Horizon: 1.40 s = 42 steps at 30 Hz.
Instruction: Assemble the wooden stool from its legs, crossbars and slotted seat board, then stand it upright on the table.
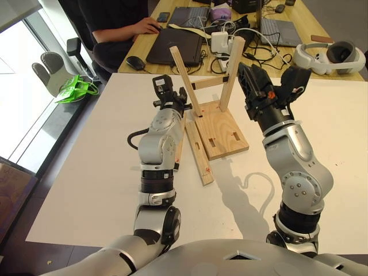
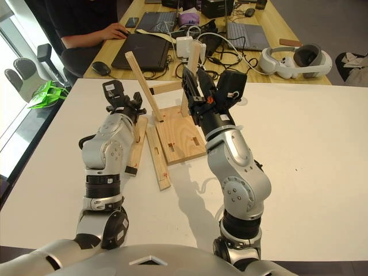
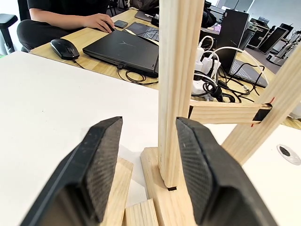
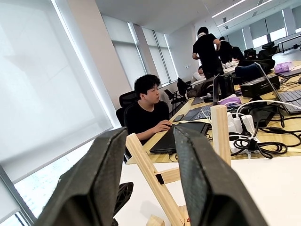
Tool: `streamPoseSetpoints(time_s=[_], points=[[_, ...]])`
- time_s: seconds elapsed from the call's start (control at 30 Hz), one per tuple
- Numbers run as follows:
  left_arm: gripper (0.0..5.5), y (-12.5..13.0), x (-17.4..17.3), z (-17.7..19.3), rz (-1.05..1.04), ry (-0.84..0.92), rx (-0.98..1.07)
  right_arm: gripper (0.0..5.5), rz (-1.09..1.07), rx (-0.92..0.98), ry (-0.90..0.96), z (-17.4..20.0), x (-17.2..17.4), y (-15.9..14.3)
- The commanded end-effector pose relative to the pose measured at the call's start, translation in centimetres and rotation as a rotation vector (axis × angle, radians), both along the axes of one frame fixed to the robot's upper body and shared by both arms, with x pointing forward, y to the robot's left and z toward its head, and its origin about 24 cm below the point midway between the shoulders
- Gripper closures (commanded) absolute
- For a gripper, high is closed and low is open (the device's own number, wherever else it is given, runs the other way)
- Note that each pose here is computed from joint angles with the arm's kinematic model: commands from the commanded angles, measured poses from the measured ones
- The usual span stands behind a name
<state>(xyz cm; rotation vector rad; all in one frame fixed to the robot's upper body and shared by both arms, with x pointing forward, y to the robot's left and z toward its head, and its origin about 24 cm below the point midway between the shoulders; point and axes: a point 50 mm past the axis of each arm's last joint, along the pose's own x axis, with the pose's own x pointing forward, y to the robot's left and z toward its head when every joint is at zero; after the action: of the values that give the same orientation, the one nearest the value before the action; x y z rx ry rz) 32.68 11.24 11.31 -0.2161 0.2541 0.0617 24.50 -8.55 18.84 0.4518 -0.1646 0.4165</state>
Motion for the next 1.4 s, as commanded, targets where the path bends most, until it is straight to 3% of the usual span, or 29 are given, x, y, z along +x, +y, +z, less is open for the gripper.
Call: streamPoseSetpoints(time_s=[0.03, 0.23, 0.37, 0.43, 0.57, 0.7, 0.83, 0.93, 1.07, 1.2, 1.27, 1.4], points=[[3.41, 2.9, -1.4, -5.2, 0.08, 0.234, 0.081, 3.63, 0.008, 0.006, -0.008, 0.4, 0.2, 0.2], [3.41, 3.4, -1.5, 1.6, 0.111, -0.059, 0.056, 3.63, 0.006, 0.006, -0.011, 0.5, 0.4, 0.1], [3.41, 5.4, -2.6, 5.7, 0.185, -0.213, 0.019, 3.63, -0.003, 0.007, -0.011, 0.5, 0.3, 0.0], [3.41, 6.5, -3.1, 5.8, 0.231, -0.209, 0.018, 3.63, -0.005, 0.008, -0.01, 0.5, 0.3, -0.1], [3.41, 7.7, -4.4, 2.7, 0.264, -0.052, 0.095, 3.63, -0.002, 0.008, -0.009, 0.5, 0.3, 0.0], [3.41, 4.6, -5.0, 0.2, 0.128, 0.093, 0.085, 3.63, -0.002, 0.007, -0.009, 0.5, 0.3, -0.1], [3.41, -2.5, -5.1, 2.6, -0.156, 0.048, -0.077, 3.63, 0.001, 0.007, -0.01, 0.6, 0.3, 0.0], [3.41, -4.3, -5.5, 3.9, -0.251, 0.039, -0.172, 3.63, -0.002, 0.008, -0.011, 0.6, 0.4, 0.0], [3.41, -1.2, -5.0, 4.0, -0.152, 0.035, -0.148, 3.63, -0.016, 0.011, -0.01, 0.6, 0.3, -0.1], [3.41, 5.9, -4.8, 5.6, 0.136, -0.097, 0.061, 3.63, -0.027, 0.014, -0.008, 0.5, 0.3, -0.2], [3.41, 8.5, -5.0, 4.9, 0.222, -0.073, 0.147, 3.63, -0.031, 0.015, -0.008, 0.5, 0.3, -0.3], [3.41, 9.6, -5.6, 0.5, 0.222, 0.112, 0.242, 3.63, -0.028, 0.017, -0.009, 0.6, 0.3, -0.2]])
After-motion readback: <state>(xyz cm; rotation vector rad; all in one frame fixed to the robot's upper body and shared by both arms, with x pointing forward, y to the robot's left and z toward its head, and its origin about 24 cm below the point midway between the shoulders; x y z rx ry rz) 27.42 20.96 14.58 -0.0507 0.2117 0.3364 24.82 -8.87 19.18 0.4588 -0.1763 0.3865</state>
